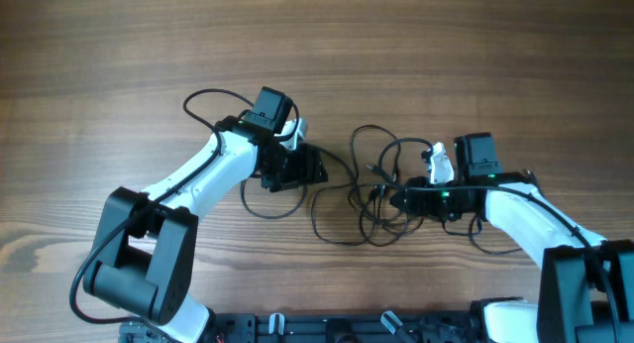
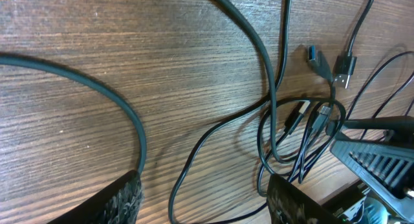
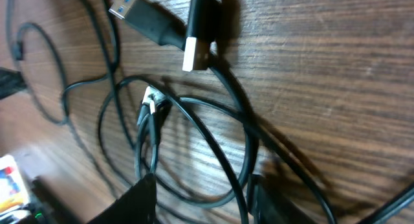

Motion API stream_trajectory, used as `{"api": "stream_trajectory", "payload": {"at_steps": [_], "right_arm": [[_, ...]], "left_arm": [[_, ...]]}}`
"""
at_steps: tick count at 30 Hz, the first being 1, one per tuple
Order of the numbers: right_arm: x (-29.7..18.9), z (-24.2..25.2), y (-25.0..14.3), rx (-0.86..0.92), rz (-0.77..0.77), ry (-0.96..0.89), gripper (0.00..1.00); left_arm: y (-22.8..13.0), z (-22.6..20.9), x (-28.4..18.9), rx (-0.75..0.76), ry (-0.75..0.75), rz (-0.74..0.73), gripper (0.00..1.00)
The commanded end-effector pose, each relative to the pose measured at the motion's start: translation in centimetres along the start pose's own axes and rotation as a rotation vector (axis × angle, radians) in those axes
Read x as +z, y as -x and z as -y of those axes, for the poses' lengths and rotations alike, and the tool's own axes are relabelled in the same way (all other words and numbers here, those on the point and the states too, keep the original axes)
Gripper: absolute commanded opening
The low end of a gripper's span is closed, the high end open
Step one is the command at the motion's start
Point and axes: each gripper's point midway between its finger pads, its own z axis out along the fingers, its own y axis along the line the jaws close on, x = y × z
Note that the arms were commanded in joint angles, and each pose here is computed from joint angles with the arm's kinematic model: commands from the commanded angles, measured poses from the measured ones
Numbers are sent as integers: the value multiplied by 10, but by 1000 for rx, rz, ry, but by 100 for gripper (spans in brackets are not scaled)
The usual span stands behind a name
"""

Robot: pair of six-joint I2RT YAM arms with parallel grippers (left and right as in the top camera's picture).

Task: Untangle cables
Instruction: 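Grasp the cable pile with both grippers near the center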

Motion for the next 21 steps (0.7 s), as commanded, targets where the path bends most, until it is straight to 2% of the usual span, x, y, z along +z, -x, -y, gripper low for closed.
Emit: {"api": "stream_trajectory", "payload": {"at_steps": [1, 3, 6, 9, 14, 17, 19, 21], "right_arm": [[6, 1, 0, -21, 14, -49, 43], [9, -4, -3, -46, 4, -48, 42], [15, -23, -11, -94, -29, 11, 19], [14, -57, -1, -168, 1, 163, 5], [-20, -125, 46, -249, 99, 369, 5], [-47, -167, 73, -347, 172, 426, 5], [-51, -178, 87, -329, 219, 392, 4], [-52, -188, 90, -328, 238, 408, 5]], "left_arm": [[-6, -1, 3, -15, -7, -28, 64], [-7, -2, 3, -19, -4, -34, 64], [-8, -3, 3, -21, -2, -38, 64], [-8, -4, 2, -21, 0, -37, 63], [7, -18, -11, -78, -19, 2, 62], [12, 10, -30, 13, -243, 0, 63], [7, 51, -49, 170, -503, -14, 70], [1, 73, -62, 264, -644, -23, 73]]}}
